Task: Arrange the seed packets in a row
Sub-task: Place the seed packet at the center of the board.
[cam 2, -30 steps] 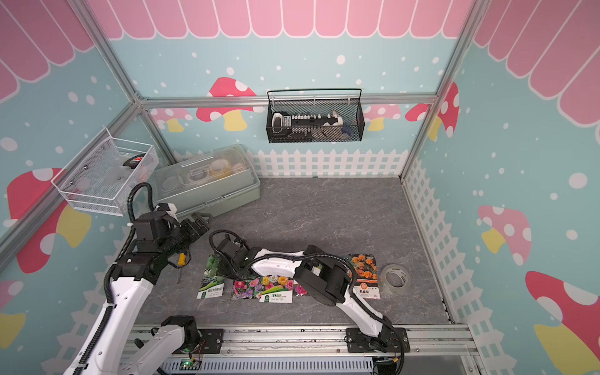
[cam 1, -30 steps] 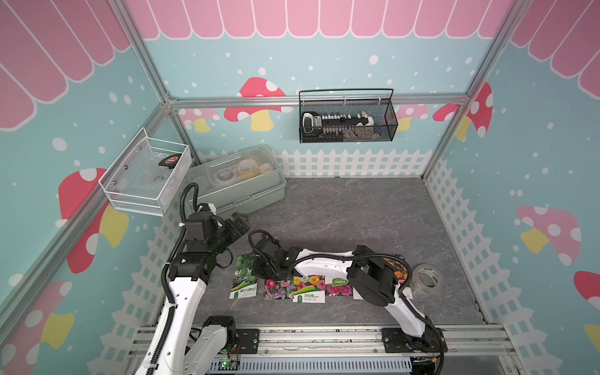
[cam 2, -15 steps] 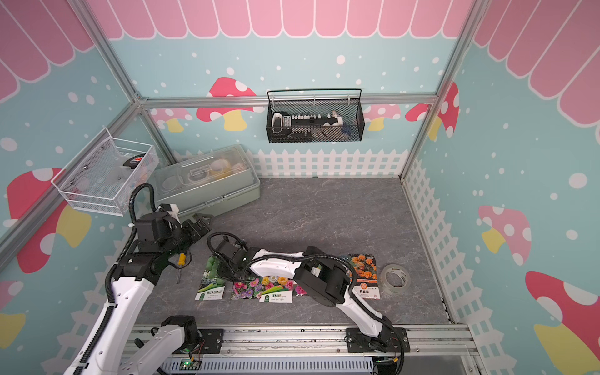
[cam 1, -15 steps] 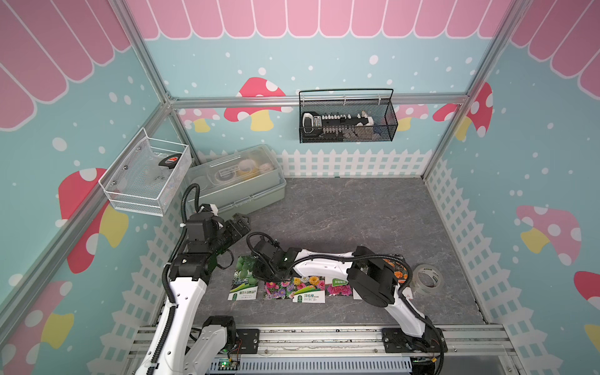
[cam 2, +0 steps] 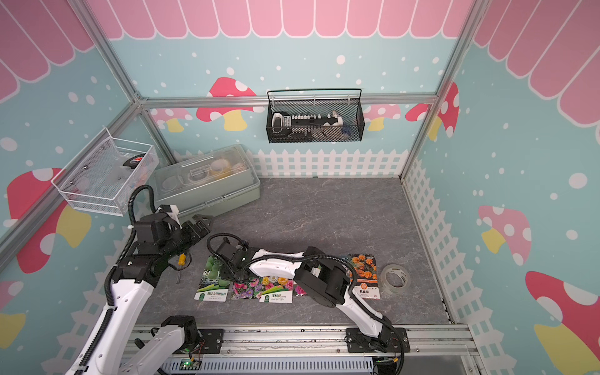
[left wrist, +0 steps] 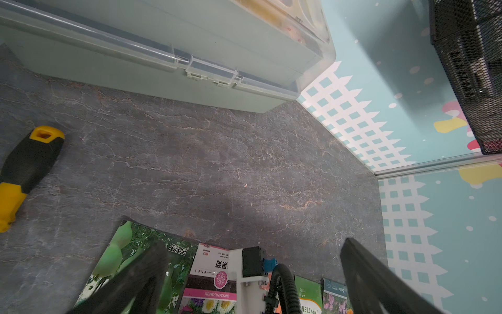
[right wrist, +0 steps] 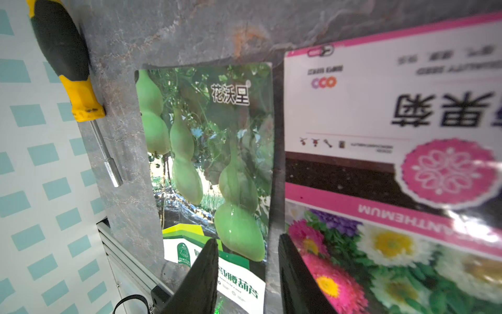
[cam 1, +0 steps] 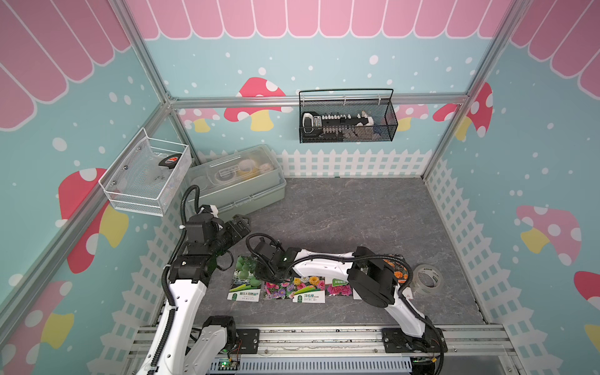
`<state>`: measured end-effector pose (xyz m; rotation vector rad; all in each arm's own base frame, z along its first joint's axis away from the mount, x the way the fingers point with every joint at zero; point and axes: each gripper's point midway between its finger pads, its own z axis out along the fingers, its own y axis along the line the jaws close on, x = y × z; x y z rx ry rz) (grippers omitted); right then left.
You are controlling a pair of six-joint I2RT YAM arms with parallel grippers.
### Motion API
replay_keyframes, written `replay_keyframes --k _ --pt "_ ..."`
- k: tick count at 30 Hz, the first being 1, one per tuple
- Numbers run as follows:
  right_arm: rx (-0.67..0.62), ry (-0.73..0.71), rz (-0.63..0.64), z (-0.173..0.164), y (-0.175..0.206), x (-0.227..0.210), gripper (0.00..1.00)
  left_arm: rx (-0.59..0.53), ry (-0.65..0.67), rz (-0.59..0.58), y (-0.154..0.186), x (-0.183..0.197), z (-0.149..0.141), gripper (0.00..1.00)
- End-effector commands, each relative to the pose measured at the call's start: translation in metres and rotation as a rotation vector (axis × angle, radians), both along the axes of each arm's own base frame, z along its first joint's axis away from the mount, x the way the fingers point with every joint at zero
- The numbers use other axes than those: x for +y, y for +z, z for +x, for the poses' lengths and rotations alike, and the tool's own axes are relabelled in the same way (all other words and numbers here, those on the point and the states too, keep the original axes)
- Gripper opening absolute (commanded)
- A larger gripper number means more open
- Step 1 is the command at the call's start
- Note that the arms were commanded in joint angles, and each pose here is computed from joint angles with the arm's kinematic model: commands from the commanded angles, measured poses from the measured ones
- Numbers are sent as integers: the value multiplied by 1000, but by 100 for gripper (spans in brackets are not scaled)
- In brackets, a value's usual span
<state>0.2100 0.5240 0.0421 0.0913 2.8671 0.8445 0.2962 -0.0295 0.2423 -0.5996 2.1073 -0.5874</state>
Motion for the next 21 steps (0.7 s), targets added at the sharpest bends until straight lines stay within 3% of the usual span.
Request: replay_keyframes --k 1,6,11,21 --pt "-45 -21 -25 3 19 -14 38 -18 -16 13 2 -2 -1 99" --pt "-188 -29 -65 27 53 -56 40 2 -27 28 0 -2 3 99" --pt "-398 -19 -101 61 114 -111 42 14 24 54 -1 8 14 99" --pt "-745 -83 -336 137 210 -294 49 -177 122 249 22 39 49 99"
